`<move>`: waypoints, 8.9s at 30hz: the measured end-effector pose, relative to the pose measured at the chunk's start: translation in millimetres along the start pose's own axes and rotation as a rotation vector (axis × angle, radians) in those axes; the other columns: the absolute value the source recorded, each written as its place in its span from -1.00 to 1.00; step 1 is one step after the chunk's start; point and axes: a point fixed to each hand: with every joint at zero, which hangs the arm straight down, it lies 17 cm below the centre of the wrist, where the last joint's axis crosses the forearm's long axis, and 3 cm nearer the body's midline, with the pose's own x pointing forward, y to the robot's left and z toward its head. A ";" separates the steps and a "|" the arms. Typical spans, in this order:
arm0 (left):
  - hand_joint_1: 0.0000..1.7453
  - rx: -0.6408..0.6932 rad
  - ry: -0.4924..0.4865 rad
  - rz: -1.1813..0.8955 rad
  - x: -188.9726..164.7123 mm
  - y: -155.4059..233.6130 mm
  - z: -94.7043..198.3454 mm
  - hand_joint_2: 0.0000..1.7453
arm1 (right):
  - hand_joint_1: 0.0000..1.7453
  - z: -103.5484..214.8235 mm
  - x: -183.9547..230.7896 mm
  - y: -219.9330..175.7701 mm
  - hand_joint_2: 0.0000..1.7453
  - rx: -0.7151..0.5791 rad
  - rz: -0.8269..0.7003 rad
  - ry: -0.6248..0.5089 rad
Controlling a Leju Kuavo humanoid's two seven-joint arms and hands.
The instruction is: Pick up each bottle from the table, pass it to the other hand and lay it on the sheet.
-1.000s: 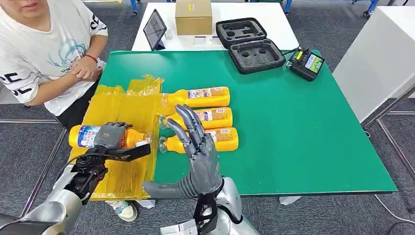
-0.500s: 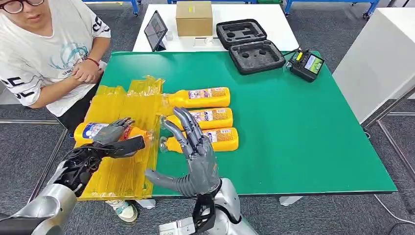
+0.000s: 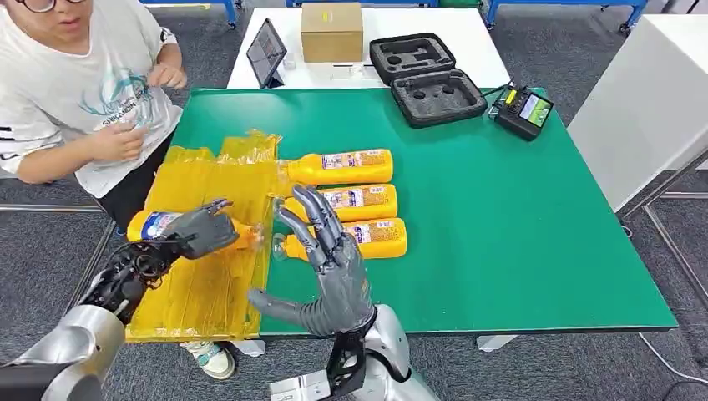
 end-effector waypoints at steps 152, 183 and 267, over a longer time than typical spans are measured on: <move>-1.00 0.611 -0.471 1.120 61.1 33.5 114.4 1.00 | 1.00 65.7 -201.8 18.0 1.00 0.026 -0.357 0.613; -1.00 0.341 -0.516 1.183 137.8 -24.3 71.8 1.00 | 1.00 111.9 -134.5 139.9 1.00 0.382 -0.422 0.620; 1.00 1.127 -0.387 -0.095 122.3 108.2 132.6 1.00 | -1.00 -64.9 32.2 -73.2 -1.00 -0.233 0.069 -0.139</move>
